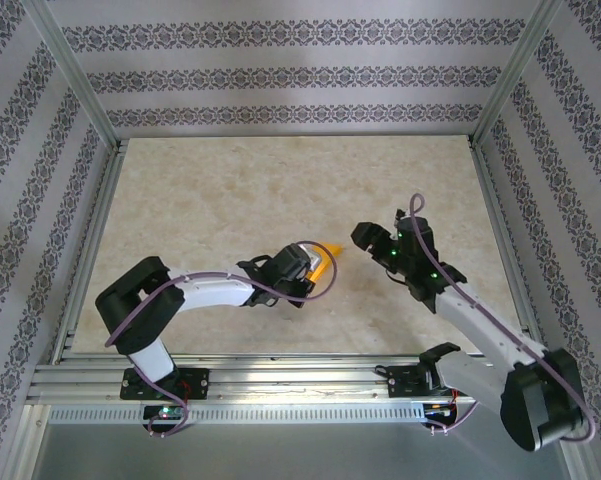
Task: Fold a paper plane with a square sheet of paper (pick it up from the middle)
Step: Fold the wing for the fifth time at the center of the table.
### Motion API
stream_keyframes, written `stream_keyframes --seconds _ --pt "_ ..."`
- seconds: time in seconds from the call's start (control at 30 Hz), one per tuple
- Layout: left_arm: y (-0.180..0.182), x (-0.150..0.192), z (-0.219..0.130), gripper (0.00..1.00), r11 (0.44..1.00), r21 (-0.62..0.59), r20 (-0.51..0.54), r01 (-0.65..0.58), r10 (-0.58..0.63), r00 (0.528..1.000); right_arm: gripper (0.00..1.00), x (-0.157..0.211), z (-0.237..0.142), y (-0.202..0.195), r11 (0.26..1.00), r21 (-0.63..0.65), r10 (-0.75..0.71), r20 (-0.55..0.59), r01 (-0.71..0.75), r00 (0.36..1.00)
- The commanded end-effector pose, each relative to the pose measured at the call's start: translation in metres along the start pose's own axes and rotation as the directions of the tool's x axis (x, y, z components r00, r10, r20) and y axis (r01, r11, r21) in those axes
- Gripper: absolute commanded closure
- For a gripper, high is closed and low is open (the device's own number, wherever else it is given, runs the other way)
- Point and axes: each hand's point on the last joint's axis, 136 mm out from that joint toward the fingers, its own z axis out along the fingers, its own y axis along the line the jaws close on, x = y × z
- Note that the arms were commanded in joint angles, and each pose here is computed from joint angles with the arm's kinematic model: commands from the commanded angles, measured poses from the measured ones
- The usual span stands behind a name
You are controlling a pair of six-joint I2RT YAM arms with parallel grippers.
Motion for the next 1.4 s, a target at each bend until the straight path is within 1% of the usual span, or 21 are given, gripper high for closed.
stream_keyframes --seconds 0.0,0.1,0.17,0.2,0.3,0.37,0.47,0.53,0.57,0.63,0.73,0.83,0.93,1.07,1.27,1.37 --pt "-0.026 -0.02 -0.006 1.0 0.96 0.249 0.044 0.129 -0.144 0.989 0.02 0.004 -0.006 -0.015 0.996 0.002 -0.094 0.013 0.094 0.995" --pt "-0.027 -0.022 -0.001 1.0 0.924 0.33 0.018 0.195 -0.212 0.977 0.02 0.004 -0.01 -0.01 0.996 -0.069 -0.06 0.006 0.06 0.998" --pt "-0.029 -0.022 0.003 1.0 0.904 0.363 -0.004 0.228 -0.243 0.97 0.02 0.009 -0.01 -0.002 0.989 -0.141 -0.05 -0.028 0.045 0.998" --pt "-0.031 -0.022 0.006 1.0 0.893 0.379 -0.016 0.243 -0.256 0.967 0.02 0.013 -0.009 0.005 0.982 -0.182 -0.061 -0.053 0.051 0.997" --pt "-0.034 -0.021 0.01 1.0 0.868 0.415 -0.032 0.274 -0.286 0.958 0.02 0.026 -0.003 0.01 0.976 -0.216 -0.075 -0.15 0.041 0.986" --pt "-0.035 -0.022 0.014 1.0 0.85 0.436 -0.044 0.294 -0.306 0.951 0.05 0.035 0.002 0.014 0.97 -0.243 -0.079 -0.205 0.028 0.975" --pt "-0.035 -0.021 0.018 1.0 0.83 0.455 -0.052 0.324 -0.338 0.94 0.13 0.05 0.013 0.015 0.969 -0.245 -0.089 -0.268 0.021 0.959" --pt "-0.034 -0.021 0.02 1.0 0.814 0.468 -0.058 0.344 -0.361 0.931 0.2 0.06 0.019 0.014 0.971 -0.238 -0.102 -0.306 0.027 0.946" --pt "-0.034 -0.022 0.02 1.0 0.807 0.476 -0.054 0.35 -0.37 0.927 0.25 0.064 0.022 0.012 0.973 -0.229 -0.102 -0.323 0.027 0.941" --pt "-0.032 -0.023 0.022 1.0 0.793 0.486 -0.054 0.368 -0.393 0.918 0.39 0.071 0.028 0.007 0.978 -0.209 -0.092 -0.351 0.018 0.932" --pt "-0.029 -0.021 0.022 1.0 0.788 0.485 -0.051 0.38 -0.408 0.912 0.54 0.078 0.036 0.0 0.983 -0.182 -0.073 -0.379 0.003 0.923" --pt "-0.026 -0.019 0.023 1.0 0.781 0.484 -0.048 0.394 -0.425 0.904 0.64 0.084 0.042 -0.004 0.986 -0.168 -0.061 -0.399 -0.008 0.915" --pt "-0.025 -0.018 0.024 1.0 0.771 0.49 -0.047 0.406 -0.442 0.896 0.75 0.092 0.047 0.001 0.982 -0.19 -0.075 -0.438 -0.011 0.896" --pt "-0.021 -0.016 0.026 1.0 0.753 0.499 -0.048 0.429 -0.47 0.882 0.82 0.098 0.056 0.003 0.981 -0.192 -0.081 -0.465 -0.011 0.882" --pt "-0.018 -0.014 0.028 1.0 0.75 0.493 -0.055 0.441 -0.479 0.876 0.87 0.104 0.067 0.003 0.98 -0.2 -0.081 -0.494 -0.022 0.865" --pt "-0.016 -0.013 0.027 1.0 0.748 0.488 -0.052 0.45 -0.489 0.871 0.87 0.106 0.072 0.001 0.98 -0.197 -0.078 -0.503 -0.026 0.861"
